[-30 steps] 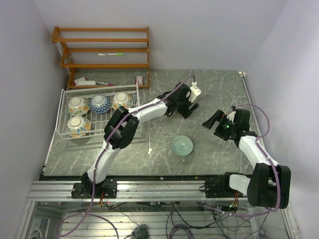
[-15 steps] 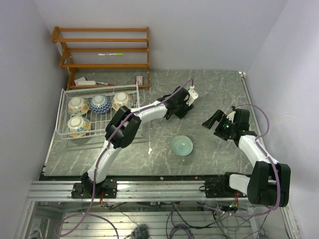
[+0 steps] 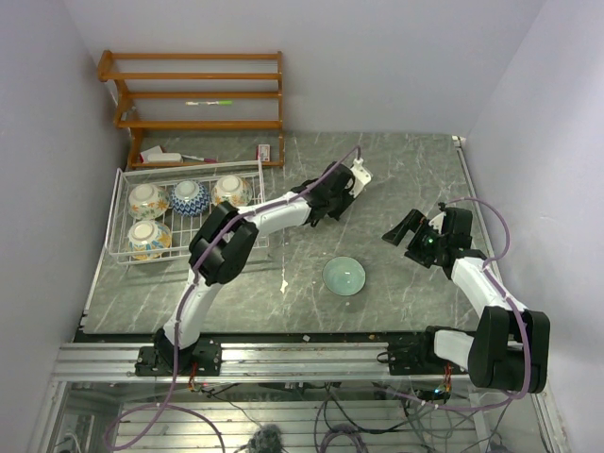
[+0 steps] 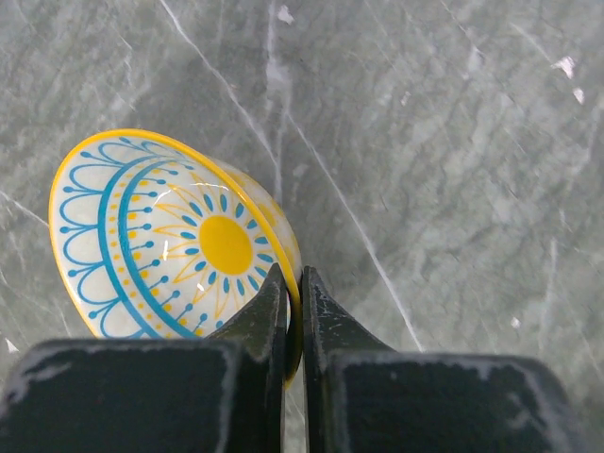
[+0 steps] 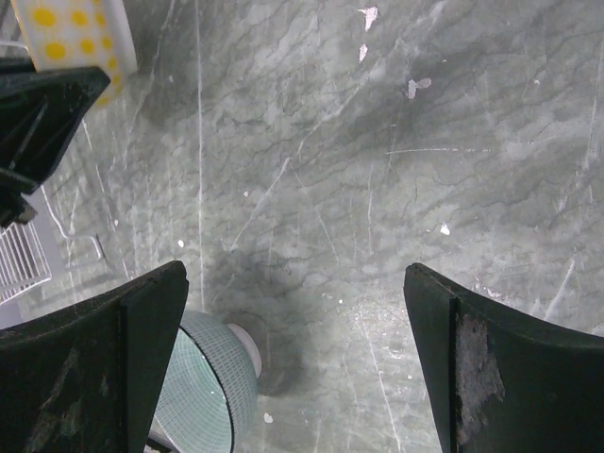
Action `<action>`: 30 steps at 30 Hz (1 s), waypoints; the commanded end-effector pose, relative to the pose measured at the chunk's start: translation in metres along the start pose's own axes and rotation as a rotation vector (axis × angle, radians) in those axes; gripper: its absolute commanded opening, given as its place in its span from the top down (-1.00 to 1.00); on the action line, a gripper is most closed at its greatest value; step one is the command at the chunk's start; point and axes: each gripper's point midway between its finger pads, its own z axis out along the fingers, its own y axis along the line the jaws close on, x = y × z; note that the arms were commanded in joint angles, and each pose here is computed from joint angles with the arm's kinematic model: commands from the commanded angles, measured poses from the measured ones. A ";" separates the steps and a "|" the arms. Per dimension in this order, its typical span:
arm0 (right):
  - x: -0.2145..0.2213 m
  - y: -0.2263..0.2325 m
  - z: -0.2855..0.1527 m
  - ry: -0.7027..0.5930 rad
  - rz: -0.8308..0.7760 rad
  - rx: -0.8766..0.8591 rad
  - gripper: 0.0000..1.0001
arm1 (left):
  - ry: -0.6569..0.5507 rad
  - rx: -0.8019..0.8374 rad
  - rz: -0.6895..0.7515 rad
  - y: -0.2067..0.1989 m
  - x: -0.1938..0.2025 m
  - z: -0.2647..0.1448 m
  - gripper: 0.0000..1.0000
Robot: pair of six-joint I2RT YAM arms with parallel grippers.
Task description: Load the bowls into the dish rack
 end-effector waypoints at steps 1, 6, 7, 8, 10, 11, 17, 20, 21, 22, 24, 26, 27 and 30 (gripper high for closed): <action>-0.001 -0.001 -0.004 -0.020 -0.006 0.005 -0.98 | -0.066 0.033 -0.062 -0.013 -0.026 -0.032 0.86; -0.001 0.000 -0.007 -0.022 -0.014 0.001 -0.98 | -0.169 0.080 -0.161 -0.015 -0.054 -0.086 0.86; -0.001 0.001 -0.008 -0.024 -0.013 0.000 -0.98 | -0.200 0.095 -0.183 -0.013 -0.062 -0.100 0.85; -0.001 0.001 -0.008 -0.022 -0.014 -0.001 -0.98 | -0.226 0.113 -0.202 -0.012 -0.068 -0.113 0.86; -0.001 0.003 -0.010 -0.024 -0.015 -0.009 -0.98 | -0.292 0.156 -0.247 -0.010 -0.082 -0.141 0.86; -0.001 0.004 -0.010 -0.025 -0.016 -0.011 -0.98 | -0.327 0.178 -0.264 -0.009 -0.088 -0.155 0.85; 0.002 0.006 -0.013 -0.022 -0.019 -0.024 -0.98 | -0.552 0.246 -0.411 0.026 -0.112 -0.248 0.86; 0.004 0.006 -0.014 -0.020 -0.017 -0.027 -0.98 | -0.628 0.202 -0.547 0.066 -0.094 -0.287 0.85; 0.005 0.005 -0.014 -0.018 -0.017 -0.027 -0.98 | -0.638 0.179 -0.590 0.078 -0.084 -0.296 0.85; 0.005 0.005 -0.014 -0.019 -0.018 -0.025 -0.98 | -0.650 0.159 -0.627 0.088 -0.075 -0.304 0.85; 0.005 0.005 -0.015 -0.017 -0.020 -0.024 -0.98 | -0.669 0.124 -0.690 0.105 -0.056 -0.319 0.86; 0.005 0.006 -0.015 -0.019 -0.022 -0.025 -0.98 | -0.688 0.103 -0.762 0.118 -0.036 -0.331 0.85; 0.004 0.006 -0.016 -0.022 -0.022 -0.026 -0.98 | -0.691 0.095 -0.793 0.124 -0.026 -0.334 0.85; 0.005 0.007 -0.016 -0.024 -0.018 -0.032 -0.97 | -0.700 0.098 -0.887 0.136 0.002 -0.338 0.85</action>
